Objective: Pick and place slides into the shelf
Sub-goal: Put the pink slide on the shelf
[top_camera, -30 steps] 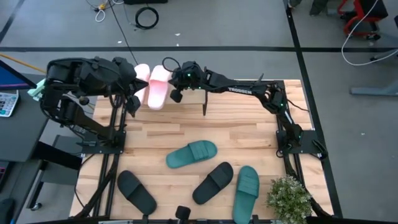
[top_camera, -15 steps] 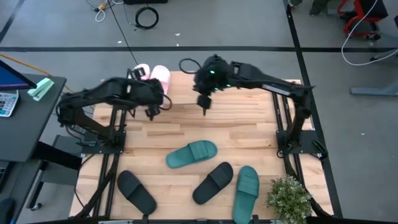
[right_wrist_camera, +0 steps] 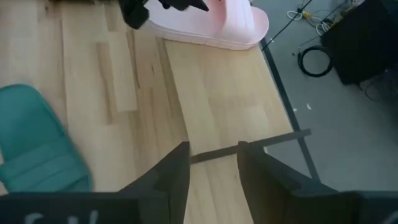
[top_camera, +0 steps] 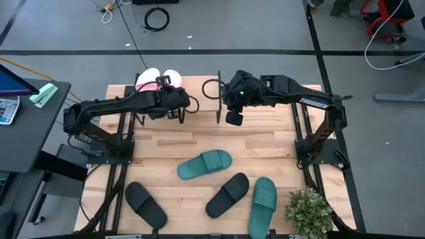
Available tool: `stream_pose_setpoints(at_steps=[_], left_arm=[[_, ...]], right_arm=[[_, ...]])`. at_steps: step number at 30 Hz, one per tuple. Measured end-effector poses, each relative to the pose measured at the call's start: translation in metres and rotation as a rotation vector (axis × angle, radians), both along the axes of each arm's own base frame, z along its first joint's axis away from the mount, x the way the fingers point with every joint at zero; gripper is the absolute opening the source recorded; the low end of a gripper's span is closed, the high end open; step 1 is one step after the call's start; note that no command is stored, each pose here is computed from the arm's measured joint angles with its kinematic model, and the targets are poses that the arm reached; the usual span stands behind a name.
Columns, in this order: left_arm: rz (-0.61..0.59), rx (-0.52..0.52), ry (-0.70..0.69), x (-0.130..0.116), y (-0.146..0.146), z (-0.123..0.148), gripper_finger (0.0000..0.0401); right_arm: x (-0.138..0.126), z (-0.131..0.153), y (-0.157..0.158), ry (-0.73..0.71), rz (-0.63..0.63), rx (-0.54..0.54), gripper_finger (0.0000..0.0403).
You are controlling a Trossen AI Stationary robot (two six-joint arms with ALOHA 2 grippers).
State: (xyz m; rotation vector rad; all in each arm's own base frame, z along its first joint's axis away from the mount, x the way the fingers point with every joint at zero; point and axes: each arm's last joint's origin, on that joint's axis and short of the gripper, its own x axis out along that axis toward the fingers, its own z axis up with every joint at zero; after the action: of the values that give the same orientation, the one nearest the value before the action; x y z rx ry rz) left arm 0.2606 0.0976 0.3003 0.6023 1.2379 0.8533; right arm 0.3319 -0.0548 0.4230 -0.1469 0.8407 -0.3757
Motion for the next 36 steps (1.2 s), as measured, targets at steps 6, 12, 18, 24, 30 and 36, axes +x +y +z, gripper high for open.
stream_pose_setpoints(at_steps=[6, 12, 18, 24, 30, 36], left_arm=[[0.058, -0.008, 0.085, -0.012, 0.021, -0.022, 0.0118], [0.095, 0.002, 0.095, -0.019, 0.037, -0.028, 0.0136], [0.101, 0.017, 0.092, -0.019, 0.040, -0.026, 0.0138], [0.051, 0.054, 0.093, -0.011, 0.029, -0.013, 0.0131], [0.007, 0.103, 0.081, -0.002, 0.021, 0.011, 0.0132], [0.044, 0.101, 0.131, -0.011, 0.037, 0.013, 0.0132]], right_arm=[[-0.001, 0.000, -0.004, 0.006, -0.009, -0.003, 0.0142], [-0.002, 0.000, -0.011, 0.012, -0.019, -0.012, 0.0142], [-0.004, 0.000, -0.019, 0.012, -0.043, -0.012, 0.0142], [-0.005, 0.000, -0.025, 0.011, -0.062, -0.012, 0.0142], [-0.006, 0.000, -0.027, 0.008, -0.077, -0.006, 0.0142], [-0.006, -0.001, -0.027, 0.008, -0.076, -0.006, 0.0142]])
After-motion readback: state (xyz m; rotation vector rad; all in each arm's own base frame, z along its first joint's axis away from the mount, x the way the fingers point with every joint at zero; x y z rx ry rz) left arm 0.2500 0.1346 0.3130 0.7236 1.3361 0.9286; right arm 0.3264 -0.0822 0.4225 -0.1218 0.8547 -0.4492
